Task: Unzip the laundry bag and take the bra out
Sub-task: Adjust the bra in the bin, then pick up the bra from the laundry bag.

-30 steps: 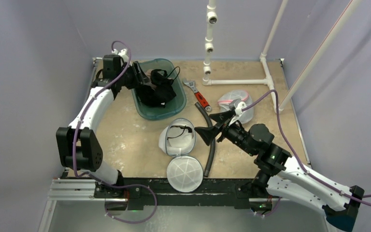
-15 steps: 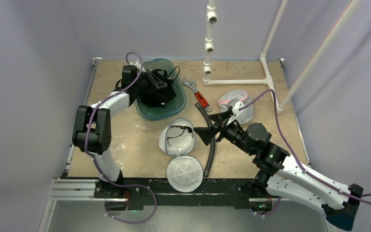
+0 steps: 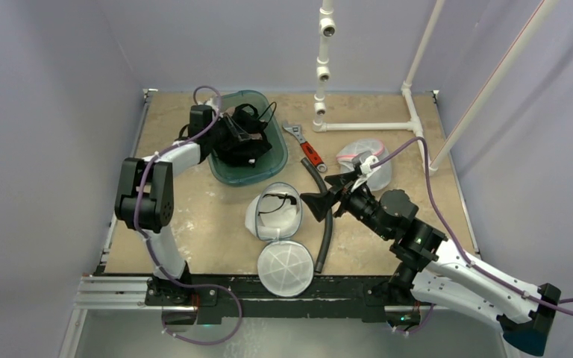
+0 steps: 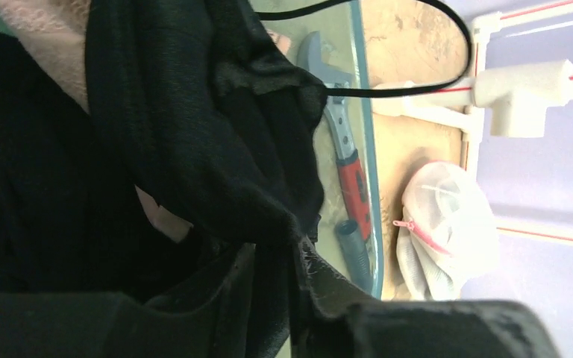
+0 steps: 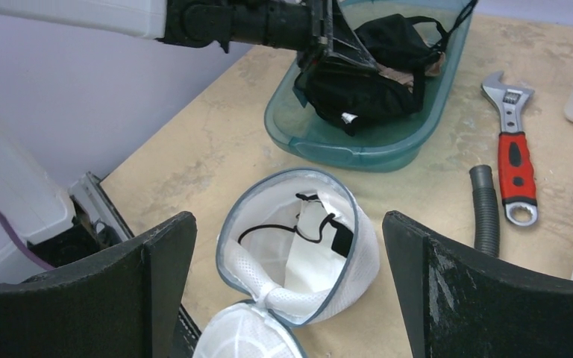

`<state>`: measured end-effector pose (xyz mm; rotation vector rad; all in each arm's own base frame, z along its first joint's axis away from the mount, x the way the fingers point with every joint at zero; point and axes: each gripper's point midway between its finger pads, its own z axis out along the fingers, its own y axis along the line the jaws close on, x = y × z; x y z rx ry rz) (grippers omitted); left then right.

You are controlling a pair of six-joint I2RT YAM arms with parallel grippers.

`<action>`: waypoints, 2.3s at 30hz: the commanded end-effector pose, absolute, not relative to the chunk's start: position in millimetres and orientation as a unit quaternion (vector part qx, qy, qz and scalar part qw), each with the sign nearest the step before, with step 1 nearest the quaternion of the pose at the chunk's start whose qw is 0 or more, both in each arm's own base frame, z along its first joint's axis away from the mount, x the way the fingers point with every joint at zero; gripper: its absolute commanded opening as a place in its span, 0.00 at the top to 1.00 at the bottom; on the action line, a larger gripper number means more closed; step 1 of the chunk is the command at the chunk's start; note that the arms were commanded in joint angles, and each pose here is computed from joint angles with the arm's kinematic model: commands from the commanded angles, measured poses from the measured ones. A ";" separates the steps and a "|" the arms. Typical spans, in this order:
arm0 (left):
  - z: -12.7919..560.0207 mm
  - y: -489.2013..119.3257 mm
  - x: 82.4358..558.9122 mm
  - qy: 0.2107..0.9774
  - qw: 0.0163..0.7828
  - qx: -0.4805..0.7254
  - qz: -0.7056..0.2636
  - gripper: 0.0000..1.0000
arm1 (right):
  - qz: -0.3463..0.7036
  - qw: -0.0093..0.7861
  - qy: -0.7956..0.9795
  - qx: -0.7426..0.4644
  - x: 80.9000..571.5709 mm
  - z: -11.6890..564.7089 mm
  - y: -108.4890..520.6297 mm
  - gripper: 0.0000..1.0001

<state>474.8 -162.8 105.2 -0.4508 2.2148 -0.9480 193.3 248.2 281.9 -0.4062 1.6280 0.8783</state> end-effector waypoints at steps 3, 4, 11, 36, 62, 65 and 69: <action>232.7 -159.6 468.4 0.797 0.479 -0.081 -0.360 0.66 | 0.343 0.577 0.736 -0.088 212.5 265.3 233.6 0.02; 247.9 -158.0 460.7 0.792 0.497 -0.071 -0.348 0.62 | 0.333 0.570 0.747 -0.081 215.8 259.1 233.6 0.02; 312.8 -169.5 366.6 0.756 0.608 0.015 -0.243 0.40 | 0.289 0.497 0.815 -0.067 228.0 201.7 252.3 0.02; 249.8 -257.0 215.1 0.704 0.482 0.389 -0.347 0.31 | 0.279 0.444 0.845 -0.101 225.1 120.1 270.6 0.49; 188.8 -284.7 212.4 0.599 0.452 0.626 -0.212 0.45 | 0.272 0.448 0.844 -0.113 219.8 123.2 262.1 0.95; 188.9 -283.2 209.1 0.587 0.464 0.629 -0.209 0.48 | 0.279 0.448 0.841 -0.116 218.7 129.2 264.2 1.00; 182.5 -284.1 207.5 0.584 0.457 0.641 -0.199 0.53 | 0.288 0.445 0.839 -0.120 216.3 133.3 266.7 1.00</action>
